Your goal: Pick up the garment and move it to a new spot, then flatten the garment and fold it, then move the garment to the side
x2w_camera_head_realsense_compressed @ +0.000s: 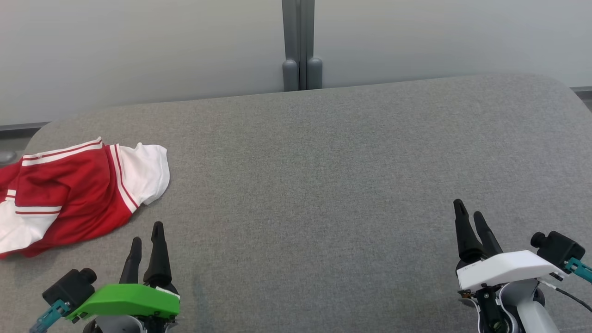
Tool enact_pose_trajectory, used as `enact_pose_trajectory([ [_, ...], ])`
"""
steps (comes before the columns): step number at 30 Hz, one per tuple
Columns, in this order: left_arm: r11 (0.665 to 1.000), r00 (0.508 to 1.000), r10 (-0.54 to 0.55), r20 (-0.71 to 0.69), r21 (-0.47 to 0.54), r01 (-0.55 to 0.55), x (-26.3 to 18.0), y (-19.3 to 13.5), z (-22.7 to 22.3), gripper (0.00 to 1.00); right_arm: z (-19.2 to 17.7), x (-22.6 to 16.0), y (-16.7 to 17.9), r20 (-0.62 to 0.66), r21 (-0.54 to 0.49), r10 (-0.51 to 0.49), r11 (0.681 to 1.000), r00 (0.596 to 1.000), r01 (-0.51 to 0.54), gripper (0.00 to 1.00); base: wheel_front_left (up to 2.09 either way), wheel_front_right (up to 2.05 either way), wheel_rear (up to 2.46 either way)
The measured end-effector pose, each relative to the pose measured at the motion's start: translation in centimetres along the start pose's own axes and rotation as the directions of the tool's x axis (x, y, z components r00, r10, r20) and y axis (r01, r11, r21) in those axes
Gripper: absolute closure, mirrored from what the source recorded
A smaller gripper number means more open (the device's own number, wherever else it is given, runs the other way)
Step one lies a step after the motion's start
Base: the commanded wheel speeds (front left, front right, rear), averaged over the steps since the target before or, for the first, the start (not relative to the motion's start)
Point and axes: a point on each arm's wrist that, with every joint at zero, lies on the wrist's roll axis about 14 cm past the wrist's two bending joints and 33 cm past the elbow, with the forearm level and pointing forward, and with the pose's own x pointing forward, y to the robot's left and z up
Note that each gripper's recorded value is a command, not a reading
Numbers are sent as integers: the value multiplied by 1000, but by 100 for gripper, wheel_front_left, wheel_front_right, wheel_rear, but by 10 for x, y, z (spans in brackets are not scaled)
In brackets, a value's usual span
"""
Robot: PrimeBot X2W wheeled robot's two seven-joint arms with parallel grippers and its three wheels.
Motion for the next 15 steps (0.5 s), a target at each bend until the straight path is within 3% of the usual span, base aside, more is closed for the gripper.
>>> enact_pose_trajectory([
  [15,979,999,-44,6,201,42,-3,-9,-4,0,0,0,8,10,-191,39,981,999,-36,0,0,0,0],
])
